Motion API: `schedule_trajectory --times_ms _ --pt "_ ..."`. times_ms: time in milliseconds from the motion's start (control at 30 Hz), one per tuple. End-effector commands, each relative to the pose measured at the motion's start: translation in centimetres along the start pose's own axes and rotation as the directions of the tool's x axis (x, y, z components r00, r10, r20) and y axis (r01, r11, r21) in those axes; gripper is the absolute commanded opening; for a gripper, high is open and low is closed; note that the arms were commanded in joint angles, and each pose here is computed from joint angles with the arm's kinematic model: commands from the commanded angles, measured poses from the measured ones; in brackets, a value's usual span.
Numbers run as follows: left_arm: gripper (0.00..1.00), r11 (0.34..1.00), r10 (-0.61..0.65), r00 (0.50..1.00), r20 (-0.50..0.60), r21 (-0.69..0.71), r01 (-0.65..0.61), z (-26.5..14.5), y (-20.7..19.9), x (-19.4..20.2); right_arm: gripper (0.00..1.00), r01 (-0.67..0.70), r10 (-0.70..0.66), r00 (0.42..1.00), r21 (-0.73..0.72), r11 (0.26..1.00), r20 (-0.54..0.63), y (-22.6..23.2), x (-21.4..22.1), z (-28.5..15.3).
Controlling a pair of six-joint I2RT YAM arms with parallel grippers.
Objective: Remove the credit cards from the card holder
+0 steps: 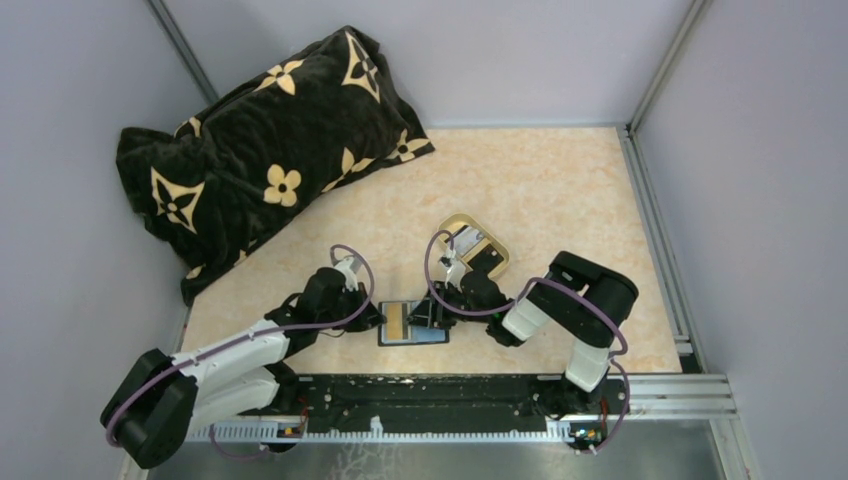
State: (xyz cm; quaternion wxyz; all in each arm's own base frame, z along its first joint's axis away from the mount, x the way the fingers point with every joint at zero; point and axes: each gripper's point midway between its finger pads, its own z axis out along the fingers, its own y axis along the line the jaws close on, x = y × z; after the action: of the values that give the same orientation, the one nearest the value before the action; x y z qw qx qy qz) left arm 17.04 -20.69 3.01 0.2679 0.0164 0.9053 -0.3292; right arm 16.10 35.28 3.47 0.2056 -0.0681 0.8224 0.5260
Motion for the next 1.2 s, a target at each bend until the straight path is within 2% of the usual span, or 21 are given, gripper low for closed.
schedule_trajectory --times_ms 0,467,1167 --pt "0.00 0.999 0.020 1.000 0.001 -0.048 -0.020 -0.5 1.3 0.5 0.39 0.019 -0.019 1.000 -0.026 0.999 0.011 0.4 0.0 0.3" --pt "0.00 1.000 0.002 0.999 -0.051 -0.015 -0.002 0.5 1.3 1.9 0.39 0.020 -0.020 1.000 -0.037 0.999 -0.001 0.7 0.1 0.5" --pt "0.00 1.000 0.004 0.996 -0.094 0.001 -0.004 1.5 1.3 2.6 0.39 0.064 -0.055 0.997 -0.177 0.982 0.056 5.6 -2.4 0.5"
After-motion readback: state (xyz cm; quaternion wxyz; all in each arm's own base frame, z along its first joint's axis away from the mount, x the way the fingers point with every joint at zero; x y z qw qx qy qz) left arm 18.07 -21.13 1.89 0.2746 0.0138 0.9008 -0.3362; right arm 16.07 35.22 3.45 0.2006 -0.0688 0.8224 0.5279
